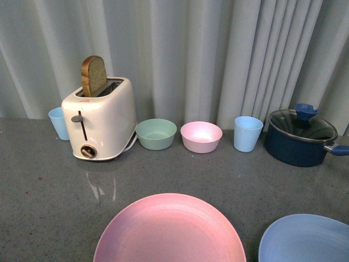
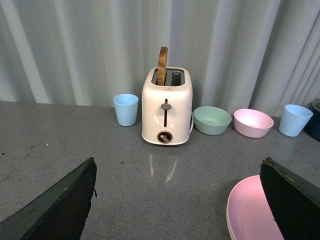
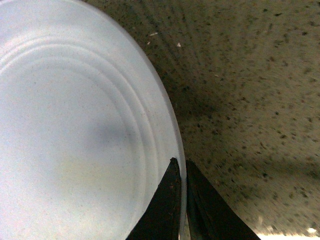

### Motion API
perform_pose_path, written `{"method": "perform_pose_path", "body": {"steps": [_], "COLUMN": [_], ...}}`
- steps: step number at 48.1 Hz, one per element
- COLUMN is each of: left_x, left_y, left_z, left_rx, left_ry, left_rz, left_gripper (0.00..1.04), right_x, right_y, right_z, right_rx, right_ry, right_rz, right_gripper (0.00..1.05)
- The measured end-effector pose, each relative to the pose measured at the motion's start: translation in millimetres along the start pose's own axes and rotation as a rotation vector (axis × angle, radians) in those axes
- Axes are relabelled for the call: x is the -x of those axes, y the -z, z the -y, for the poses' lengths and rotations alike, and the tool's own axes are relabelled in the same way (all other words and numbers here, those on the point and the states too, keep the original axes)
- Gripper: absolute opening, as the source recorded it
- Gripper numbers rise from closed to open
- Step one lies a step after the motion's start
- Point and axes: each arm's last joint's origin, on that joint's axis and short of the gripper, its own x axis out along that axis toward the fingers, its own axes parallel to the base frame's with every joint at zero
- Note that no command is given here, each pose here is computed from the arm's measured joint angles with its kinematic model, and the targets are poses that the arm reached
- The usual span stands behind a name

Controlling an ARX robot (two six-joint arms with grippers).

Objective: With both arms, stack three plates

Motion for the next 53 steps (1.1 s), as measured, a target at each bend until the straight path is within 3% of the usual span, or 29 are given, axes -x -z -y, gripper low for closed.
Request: {"method": "perform_pose_path", "body": {"steps": [12,18,26,29,37,53], "left_x": [0,0,0,0,0,0], "left_y": [0,0,0,0,0,0], "left_z": [0,0,0,0,0,0], "left_rx": [0.0,0.0,0.0,0.0,0.0,0.0], "left_ry": [0.0,0.0,0.0,0.0,0.0,0.0], "left_rz": [0.0,0.0,0.0,0.0,0.0,0.0], "left_gripper": [0.98,0.98,0.98,0.98,0.98,0.98], "right_x": [40,68,69,52,20,-31], "right_y": [-15,-37,-56,-56,-47,-37], "right_z": [7,-5,-56,-85,-129,-176], "right_rx": [-0.05,-0.025,0.087,0.158,0.236,0.33], "right_ry": [-0.039,-0.11,-0.22,-0.295,-0.368,-0.404], "right_rz": [0.067,0.159,0.221,0.212,0.141,0.017], "right_gripper": [0.03,0.03,0.03,0.03,0.03,0.03]}}
